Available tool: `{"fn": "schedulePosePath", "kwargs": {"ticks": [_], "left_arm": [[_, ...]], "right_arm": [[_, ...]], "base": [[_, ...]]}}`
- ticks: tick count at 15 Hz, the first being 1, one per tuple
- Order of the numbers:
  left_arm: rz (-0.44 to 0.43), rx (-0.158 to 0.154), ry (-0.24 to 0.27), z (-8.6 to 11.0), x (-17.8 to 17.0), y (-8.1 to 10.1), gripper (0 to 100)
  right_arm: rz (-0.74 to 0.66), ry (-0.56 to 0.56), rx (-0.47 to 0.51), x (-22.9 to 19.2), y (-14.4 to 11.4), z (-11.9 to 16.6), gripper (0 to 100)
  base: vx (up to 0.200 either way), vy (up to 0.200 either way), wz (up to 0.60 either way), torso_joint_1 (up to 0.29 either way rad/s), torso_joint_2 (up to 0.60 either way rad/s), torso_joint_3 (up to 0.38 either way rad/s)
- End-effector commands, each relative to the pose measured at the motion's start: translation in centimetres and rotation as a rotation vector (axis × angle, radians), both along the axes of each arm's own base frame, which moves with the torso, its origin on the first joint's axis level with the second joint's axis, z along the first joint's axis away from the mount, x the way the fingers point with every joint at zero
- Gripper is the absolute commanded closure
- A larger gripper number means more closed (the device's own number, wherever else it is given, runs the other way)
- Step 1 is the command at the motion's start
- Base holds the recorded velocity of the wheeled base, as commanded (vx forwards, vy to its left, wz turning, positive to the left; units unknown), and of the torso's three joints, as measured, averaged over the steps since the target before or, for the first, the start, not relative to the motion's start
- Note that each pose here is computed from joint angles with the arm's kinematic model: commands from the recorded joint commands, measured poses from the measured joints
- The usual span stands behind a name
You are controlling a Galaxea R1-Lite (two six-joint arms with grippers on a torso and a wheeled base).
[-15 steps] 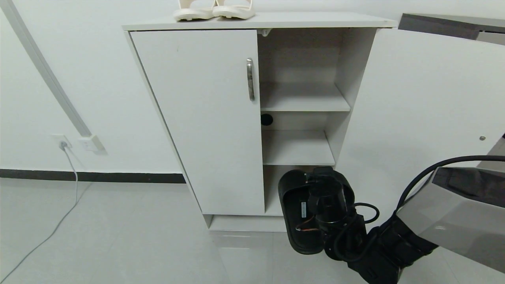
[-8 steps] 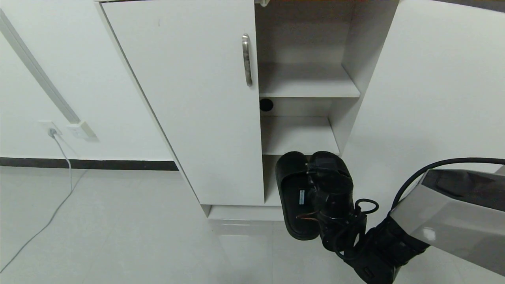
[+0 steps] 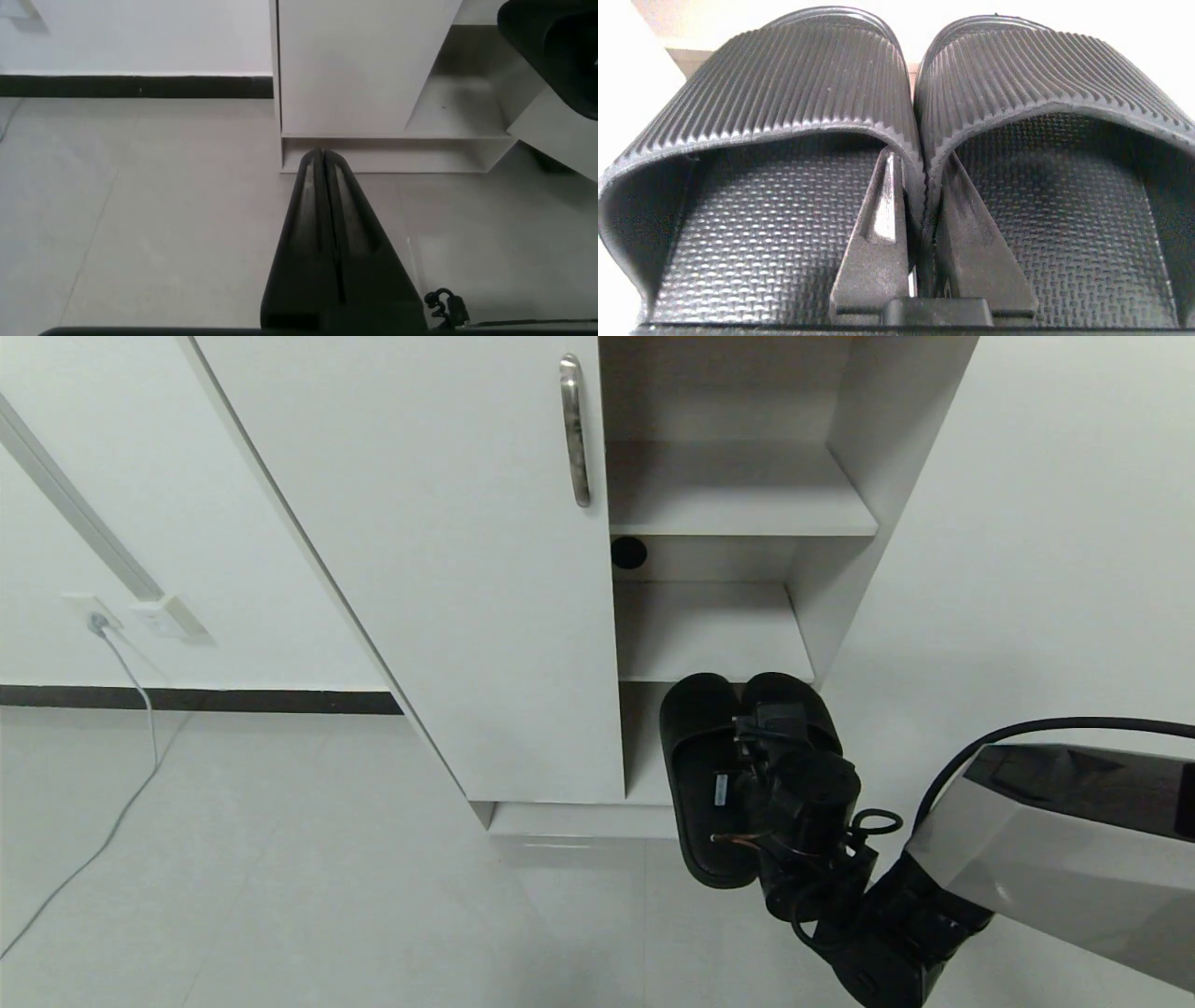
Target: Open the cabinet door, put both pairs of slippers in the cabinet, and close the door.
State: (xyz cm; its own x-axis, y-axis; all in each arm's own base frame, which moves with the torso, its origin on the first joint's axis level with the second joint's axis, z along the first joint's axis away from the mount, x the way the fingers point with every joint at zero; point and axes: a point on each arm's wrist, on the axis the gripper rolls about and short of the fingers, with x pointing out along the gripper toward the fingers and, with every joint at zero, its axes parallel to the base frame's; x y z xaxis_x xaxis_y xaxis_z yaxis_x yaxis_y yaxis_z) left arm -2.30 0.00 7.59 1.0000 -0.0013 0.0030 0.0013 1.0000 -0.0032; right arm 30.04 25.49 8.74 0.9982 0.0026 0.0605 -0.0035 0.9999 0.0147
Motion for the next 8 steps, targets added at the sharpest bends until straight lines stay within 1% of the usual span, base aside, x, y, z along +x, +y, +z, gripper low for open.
{"fn": "schedulePosePath", "kwargs": {"ticks": [1,2,8], "left_arm": [[0.001,-0.001,0.001,0.00,0.01,0.00,100],[0.000,-0.001,0.000,0.01,0.01,0.00,100],[0.001,-0.001,0.000,0.01,0.01,0.00,100]], "right_arm": [[0.002,-0.002,0.001,-0.20,-0.17,0.15,100],[0.013,0.009,-0.010,-0.18,-0.12,-0.62,100],[0.015,0.001,-0.006,-0.19,-0.05,-0.81,100]], "base": [[0.000,0.000,0.00,0.000,0.00,0.000],[0.000,0.000,0.00,0.000,0.00,0.000],[0.000,0.000,0.00,0.000,0.00,0.000]]}}
